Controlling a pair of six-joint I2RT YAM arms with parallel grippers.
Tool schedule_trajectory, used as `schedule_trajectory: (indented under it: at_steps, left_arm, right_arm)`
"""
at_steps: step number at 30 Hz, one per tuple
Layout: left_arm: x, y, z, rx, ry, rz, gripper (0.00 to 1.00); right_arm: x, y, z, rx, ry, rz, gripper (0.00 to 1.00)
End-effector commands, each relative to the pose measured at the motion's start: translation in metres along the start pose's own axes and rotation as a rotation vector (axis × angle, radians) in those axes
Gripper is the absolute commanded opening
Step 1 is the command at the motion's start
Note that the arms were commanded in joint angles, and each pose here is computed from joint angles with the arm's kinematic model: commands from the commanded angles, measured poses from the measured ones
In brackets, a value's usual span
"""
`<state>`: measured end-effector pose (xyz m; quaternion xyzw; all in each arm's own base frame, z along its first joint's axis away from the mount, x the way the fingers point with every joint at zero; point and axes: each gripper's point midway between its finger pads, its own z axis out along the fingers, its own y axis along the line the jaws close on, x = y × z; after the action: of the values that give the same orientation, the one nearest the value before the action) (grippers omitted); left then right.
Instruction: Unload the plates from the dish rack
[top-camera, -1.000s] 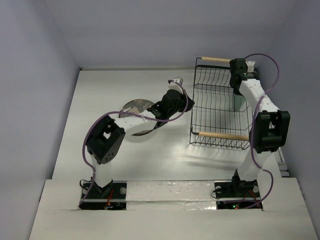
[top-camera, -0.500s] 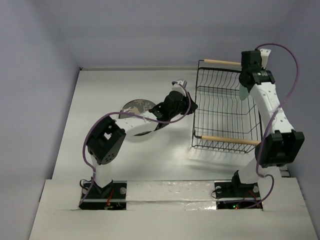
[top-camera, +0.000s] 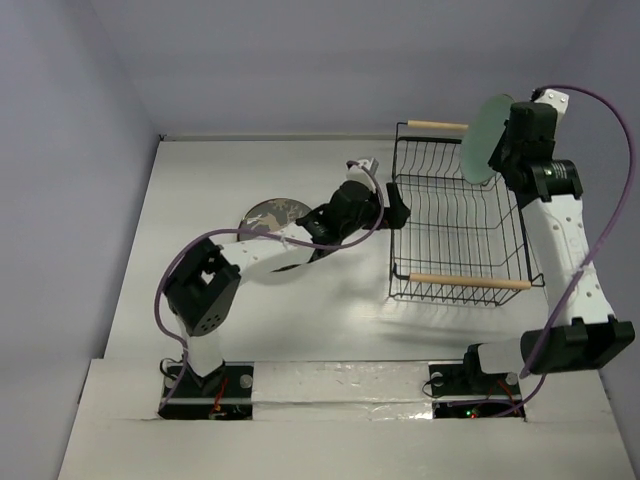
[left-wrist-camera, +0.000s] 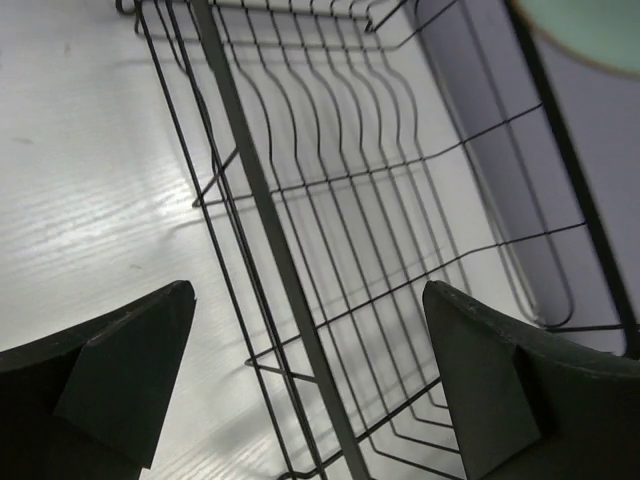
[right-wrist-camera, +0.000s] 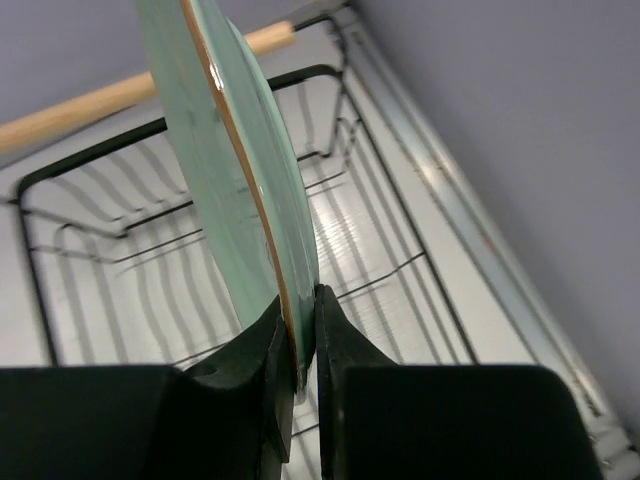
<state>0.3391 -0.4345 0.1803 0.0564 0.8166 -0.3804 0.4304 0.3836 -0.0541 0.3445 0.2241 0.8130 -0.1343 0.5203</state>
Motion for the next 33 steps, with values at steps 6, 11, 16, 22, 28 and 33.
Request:
schedule_trajectory:
  at_steps: [6, 11, 16, 22, 28, 33]
  left_arm:
    - [-0.158, -0.066, -0.106, 0.065, -0.399, 0.061, 0.99]
    - [-0.199, -0.061, -0.2, 0.023, -0.557, 0.067, 0.99]
    - [-0.179, -0.019, -0.273, -0.052, -0.589, 0.059, 0.99]
    - [-0.148, 0.037, -0.35, -0.168, -0.607, 0.024, 0.99]
    - [-0.112, 0.083, -0.378, -0.292, -0.555, 0.045, 0.99]
    - [-0.085, 0.111, -0.382, -0.337, -0.544, 0.03, 0.99]
  right_arm:
    - [-0.079, 0.055, -0.11, -0.477, -0.248, 0.243, 0.0]
    - [-0.069, 0.117, -0.146, -0.739, -0.192, 0.256, 0.0]
    - [-0.039, 0.2, -0.189, -1.013, -0.097, 0.245, 0.0]
    - [0.025, 0.291, -0.207, -1.171, 0.071, 0.189, 0.0]
    - [0.088, 0.347, -0.21, -1.255, 0.229, 0.182, 0.0]
    - [0.127, 0.372, -0.201, -1.274, 0.338, 0.186, 0.0]
